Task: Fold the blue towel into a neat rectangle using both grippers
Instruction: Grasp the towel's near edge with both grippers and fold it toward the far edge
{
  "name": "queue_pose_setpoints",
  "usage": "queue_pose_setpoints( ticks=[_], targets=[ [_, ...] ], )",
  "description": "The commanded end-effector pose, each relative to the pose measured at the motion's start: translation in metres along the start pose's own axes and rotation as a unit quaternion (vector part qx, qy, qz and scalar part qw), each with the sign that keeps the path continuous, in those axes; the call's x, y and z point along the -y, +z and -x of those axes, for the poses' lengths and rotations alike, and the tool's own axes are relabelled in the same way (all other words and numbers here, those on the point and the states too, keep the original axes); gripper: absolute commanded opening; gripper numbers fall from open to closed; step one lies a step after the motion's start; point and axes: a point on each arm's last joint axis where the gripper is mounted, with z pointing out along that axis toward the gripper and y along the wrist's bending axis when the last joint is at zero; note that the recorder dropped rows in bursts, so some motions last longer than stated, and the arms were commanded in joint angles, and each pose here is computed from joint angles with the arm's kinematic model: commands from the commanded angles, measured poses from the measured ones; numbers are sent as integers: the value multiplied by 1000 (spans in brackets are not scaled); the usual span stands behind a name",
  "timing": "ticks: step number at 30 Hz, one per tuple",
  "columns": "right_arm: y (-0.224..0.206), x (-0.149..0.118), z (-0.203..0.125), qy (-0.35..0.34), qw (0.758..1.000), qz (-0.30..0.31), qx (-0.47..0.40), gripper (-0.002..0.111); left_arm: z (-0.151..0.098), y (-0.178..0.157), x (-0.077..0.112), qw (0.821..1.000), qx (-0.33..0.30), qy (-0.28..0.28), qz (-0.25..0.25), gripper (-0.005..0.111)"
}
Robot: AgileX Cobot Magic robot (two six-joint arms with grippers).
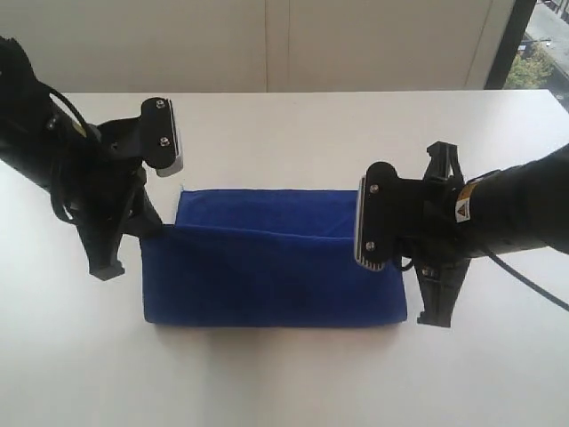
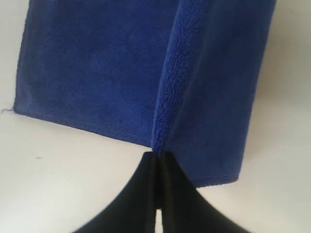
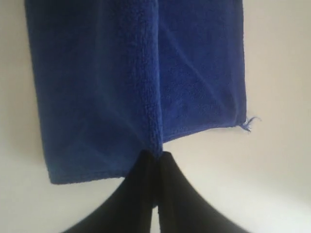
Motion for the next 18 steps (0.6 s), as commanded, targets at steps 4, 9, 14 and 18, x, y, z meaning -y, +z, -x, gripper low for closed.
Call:
queue_pose_setpoints(
  ticks=[4, 9, 14, 18],
  targets=[
    [20, 44, -7, 42, 997, -64, 7, 0, 12, 7, -27, 998, 6, 17, 55, 0],
    [32, 71, -8, 57, 995, -86, 5, 0, 17, 16, -47, 997, 10, 16, 81, 0],
    [42, 82, -6, 57, 994, -92, 6, 0, 25, 21, -62, 995, 14, 24, 98, 0],
    [53, 87, -5, 57, 993, -98, 11, 0, 27, 27, -69, 994, 6, 34, 101, 0]
  ],
)
